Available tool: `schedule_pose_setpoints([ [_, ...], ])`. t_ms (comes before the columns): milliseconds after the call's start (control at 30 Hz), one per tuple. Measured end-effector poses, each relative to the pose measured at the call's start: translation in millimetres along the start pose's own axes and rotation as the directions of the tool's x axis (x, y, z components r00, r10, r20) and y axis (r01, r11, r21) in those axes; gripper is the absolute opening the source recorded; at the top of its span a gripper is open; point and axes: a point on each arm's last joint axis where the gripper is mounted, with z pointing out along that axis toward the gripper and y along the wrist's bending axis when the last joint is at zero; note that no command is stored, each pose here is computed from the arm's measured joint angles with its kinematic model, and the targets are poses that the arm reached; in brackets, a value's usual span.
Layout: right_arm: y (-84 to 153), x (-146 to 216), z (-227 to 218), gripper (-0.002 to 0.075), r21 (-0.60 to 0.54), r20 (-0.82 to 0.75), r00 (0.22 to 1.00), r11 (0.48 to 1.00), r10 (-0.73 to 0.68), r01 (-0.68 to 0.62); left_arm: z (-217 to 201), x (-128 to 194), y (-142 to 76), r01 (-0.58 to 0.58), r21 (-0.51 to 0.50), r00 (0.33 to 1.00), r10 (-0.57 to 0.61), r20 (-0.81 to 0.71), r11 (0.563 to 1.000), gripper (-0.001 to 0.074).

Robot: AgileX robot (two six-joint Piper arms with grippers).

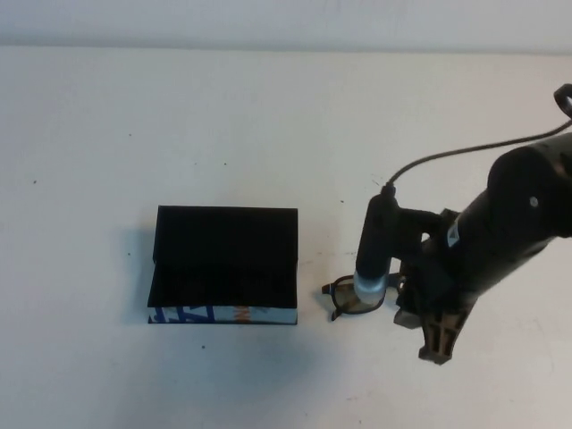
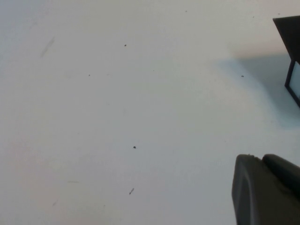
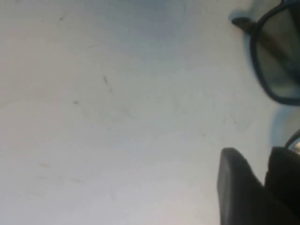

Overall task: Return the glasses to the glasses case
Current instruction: Pick up the glasses from the table

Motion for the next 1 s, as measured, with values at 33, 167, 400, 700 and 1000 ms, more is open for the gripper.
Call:
schedule_pose_setpoints([
  [33,-5.1,-1.9,2.3,0.0126,0.013,0.004,0.998,0.998,-0.062,0.062,0.0,0.0,0.0,0.000,0.000,1.000,0.000,0.000,1.000,-0.0004],
  [167,-25.2,-3.2,6.9,0.0260,0.072,0.012,0.968,0.966,-0.250,0.248,0.0,0.0,0.0,0.000,0.000,1.000,0.000,0.000,1.000,-0.0004],
  [400,-56.8,-3.3,19.1,0.0353,0.083,-0.017,0.929,0.925,-0.370,0.370,0.0,0.0,0.0,0.000,0.000,1.000,0.000,0.000,1.000,-0.0004],
  [700,-81.2,-15.6,41.4,0.0359,-0.023,-0.041,0.910,0.911,-0.412,0.411,0.0,0.0,0.0,0.000,0.000,1.000,0.000,0.000,1.000,-0.0004],
  [1000,-84.2,-15.4,56.8,0.0360,-0.068,-0.050,0.908,0.909,-0.416,0.412,0.0,0.0,0.0,0.000,0.000,1.000,0.000,0.000,1.000,-0.0004],
])
